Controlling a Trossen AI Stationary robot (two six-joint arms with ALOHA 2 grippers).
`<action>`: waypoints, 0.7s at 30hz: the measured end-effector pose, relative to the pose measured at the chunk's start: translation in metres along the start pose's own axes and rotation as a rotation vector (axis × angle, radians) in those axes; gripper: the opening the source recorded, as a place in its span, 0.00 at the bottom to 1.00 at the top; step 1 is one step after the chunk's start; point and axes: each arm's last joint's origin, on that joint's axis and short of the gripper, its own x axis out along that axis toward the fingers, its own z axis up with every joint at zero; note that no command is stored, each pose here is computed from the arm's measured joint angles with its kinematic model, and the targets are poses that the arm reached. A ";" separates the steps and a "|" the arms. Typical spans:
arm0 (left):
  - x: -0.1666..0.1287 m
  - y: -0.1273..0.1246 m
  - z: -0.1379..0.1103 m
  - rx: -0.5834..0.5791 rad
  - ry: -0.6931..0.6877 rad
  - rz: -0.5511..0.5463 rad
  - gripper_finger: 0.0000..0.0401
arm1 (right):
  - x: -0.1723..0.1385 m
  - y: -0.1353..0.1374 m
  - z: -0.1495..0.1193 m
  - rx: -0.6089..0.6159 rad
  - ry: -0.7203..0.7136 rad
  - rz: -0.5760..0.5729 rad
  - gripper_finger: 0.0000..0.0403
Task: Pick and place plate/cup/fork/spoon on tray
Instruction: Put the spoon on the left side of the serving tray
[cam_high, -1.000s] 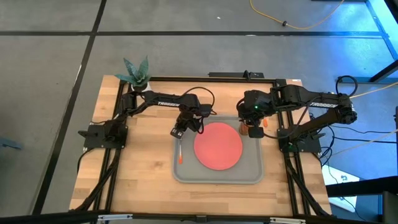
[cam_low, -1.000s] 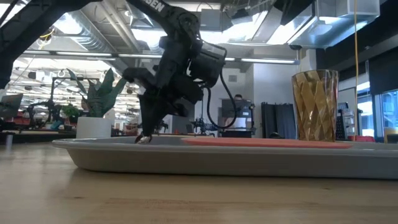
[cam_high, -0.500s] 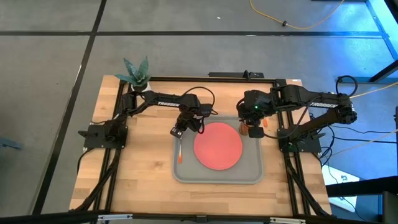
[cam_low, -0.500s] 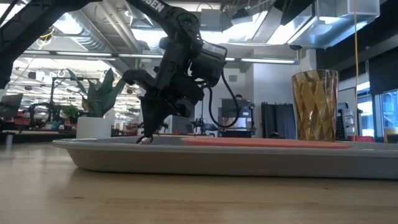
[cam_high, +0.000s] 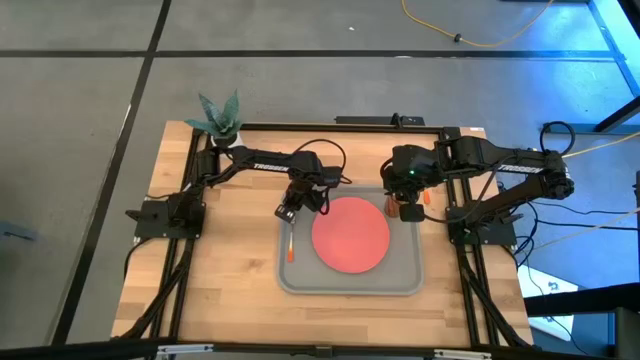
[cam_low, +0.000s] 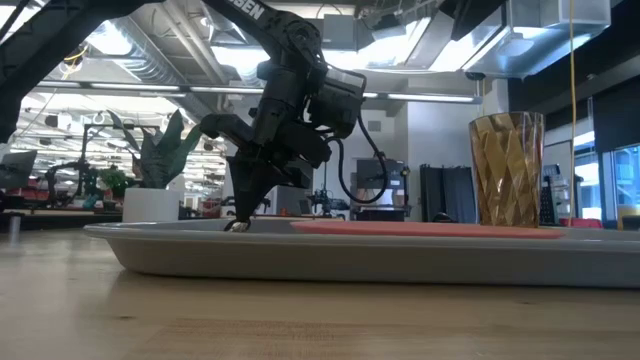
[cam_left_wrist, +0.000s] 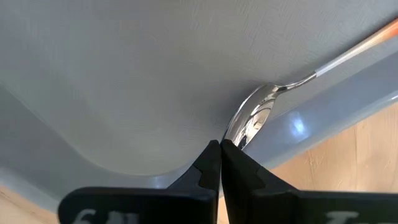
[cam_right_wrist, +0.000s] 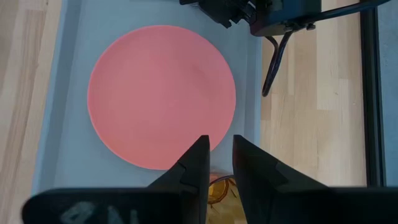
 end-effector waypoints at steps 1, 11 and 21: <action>0.000 0.000 0.000 0.001 -0.001 0.001 0.00 | 0.000 0.000 0.000 0.000 0.000 0.000 0.18; 0.001 -0.007 0.006 0.022 0.000 0.003 0.02 | 0.000 0.000 0.000 0.000 0.000 0.000 0.18; 0.001 -0.007 0.007 0.002 -0.009 0.011 0.07 | 0.000 0.000 0.000 0.001 0.000 0.000 0.18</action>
